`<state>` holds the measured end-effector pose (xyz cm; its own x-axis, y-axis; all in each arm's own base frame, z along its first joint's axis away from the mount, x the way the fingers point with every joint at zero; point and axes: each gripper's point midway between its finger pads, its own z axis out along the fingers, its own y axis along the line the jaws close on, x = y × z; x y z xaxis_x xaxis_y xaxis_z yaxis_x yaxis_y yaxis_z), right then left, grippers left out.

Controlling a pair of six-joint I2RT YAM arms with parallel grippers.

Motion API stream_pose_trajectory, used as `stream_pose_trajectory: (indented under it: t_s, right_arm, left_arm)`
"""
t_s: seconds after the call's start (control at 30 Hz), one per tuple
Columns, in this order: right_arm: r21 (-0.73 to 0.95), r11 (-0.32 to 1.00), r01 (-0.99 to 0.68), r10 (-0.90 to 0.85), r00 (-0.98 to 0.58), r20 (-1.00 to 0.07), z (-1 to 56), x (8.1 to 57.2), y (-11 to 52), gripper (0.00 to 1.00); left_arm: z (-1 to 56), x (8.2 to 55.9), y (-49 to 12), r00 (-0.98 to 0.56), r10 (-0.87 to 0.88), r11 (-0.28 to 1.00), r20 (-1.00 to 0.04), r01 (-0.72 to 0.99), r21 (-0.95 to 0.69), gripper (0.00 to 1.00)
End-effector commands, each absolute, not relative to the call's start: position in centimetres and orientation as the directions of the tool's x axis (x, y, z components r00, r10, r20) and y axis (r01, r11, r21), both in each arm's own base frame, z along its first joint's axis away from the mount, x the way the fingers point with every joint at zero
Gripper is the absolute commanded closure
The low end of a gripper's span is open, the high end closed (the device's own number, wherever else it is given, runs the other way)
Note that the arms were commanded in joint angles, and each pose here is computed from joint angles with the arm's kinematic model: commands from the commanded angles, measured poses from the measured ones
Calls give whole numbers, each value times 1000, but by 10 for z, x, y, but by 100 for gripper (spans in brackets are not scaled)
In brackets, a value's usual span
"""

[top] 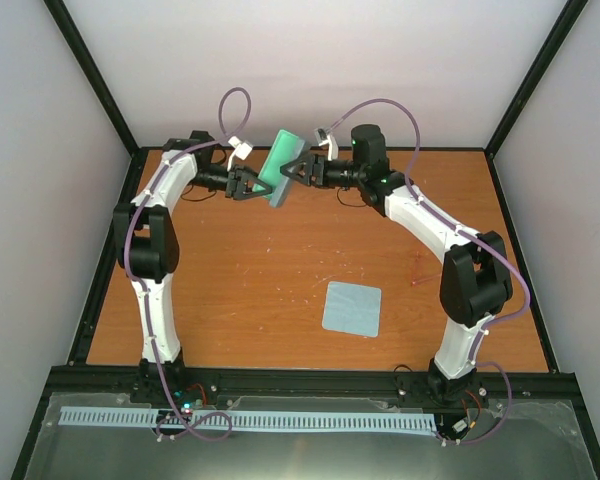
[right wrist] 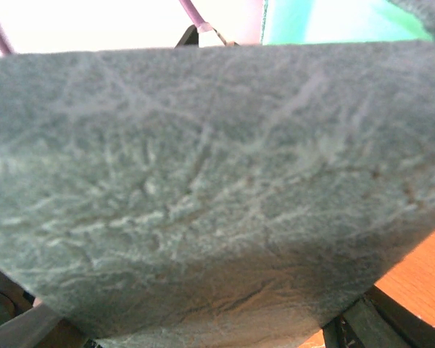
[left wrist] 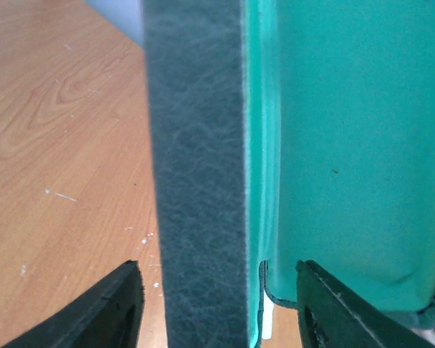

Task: Organize the sunglasses
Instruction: Open the sunglasses case, then place the sunglasses case at the center of the board.

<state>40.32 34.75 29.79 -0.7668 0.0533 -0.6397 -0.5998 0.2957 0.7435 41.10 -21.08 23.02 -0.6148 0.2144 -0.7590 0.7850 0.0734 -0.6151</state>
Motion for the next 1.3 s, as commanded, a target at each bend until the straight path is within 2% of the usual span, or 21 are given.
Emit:
stream_pose_trajectory:
  t_s: [0.0,0.13,0.17,0.2,0.23,0.33,0.4,0.47,0.5,0.57,0.6,0.8,0.93,1.07,1.27]
  right_arm:
    - [709,271,-652,57,-724,-687,319,398,348,70]
    - [710,268,-651,56,-725,-686,318,398,349,68]
    - [711,270,-650,57,-726,-685,317,399,348,67]
    - [712,270,-649,55,-727,-684,316,399,349,66]
    - [714,271,-645,52,-731,-680,314,399,349,63]
    - [719,282,-635,47,-739,-672,307,399,349,59]
    - [722,297,-624,46,-746,-664,301,399,348,49]
    - [727,312,-612,44,-755,-655,293,399,346,45]
    - [727,322,-606,43,-758,-651,289,399,344,35]
    - [726,355,-589,41,-766,-641,281,398,340,4]
    - [724,376,-578,40,-771,-636,277,398,337,0]
    - [656,612,-441,84,-789,-609,250,391,270,0]
    - [567,785,-252,215,-747,-629,240,387,179,0]
    - [557,817,-150,326,-676,-660,249,383,120,0]
    - [563,810,-165,323,-676,-663,251,387,117,0]
  left_arm:
    - [241,417,-212,-601,181,47,-779,796,-603,49]
    - [240,417,-213,-606,180,48,-775,792,-609,67]
    - [241,418,-213,-607,179,48,-774,791,-610,75]
    - [243,418,-213,-604,178,48,-777,794,-607,95]
    - [245,418,-213,-603,178,48,-778,795,-605,99]
    - [254,419,-212,-586,178,51,-791,808,-587,100]
    - [261,421,-212,-574,186,62,-798,817,-573,100]
    - [271,423,-211,-551,193,75,-812,833,-548,100]
    - [275,424,-211,-540,201,85,-817,841,-535,100]
    - [280,428,-210,-518,224,118,-826,855,-504,100]
    - [283,430,-209,-500,240,137,-832,866,-481,100]
    - [279,442,-197,-334,429,272,-840,934,-232,100]
    - [250,445,-200,-203,621,267,-757,963,-39,100]
    - [207,462,-203,-146,785,269,-602,956,120,100]
    - [173,491,-211,-104,894,258,-436,914,312,100]
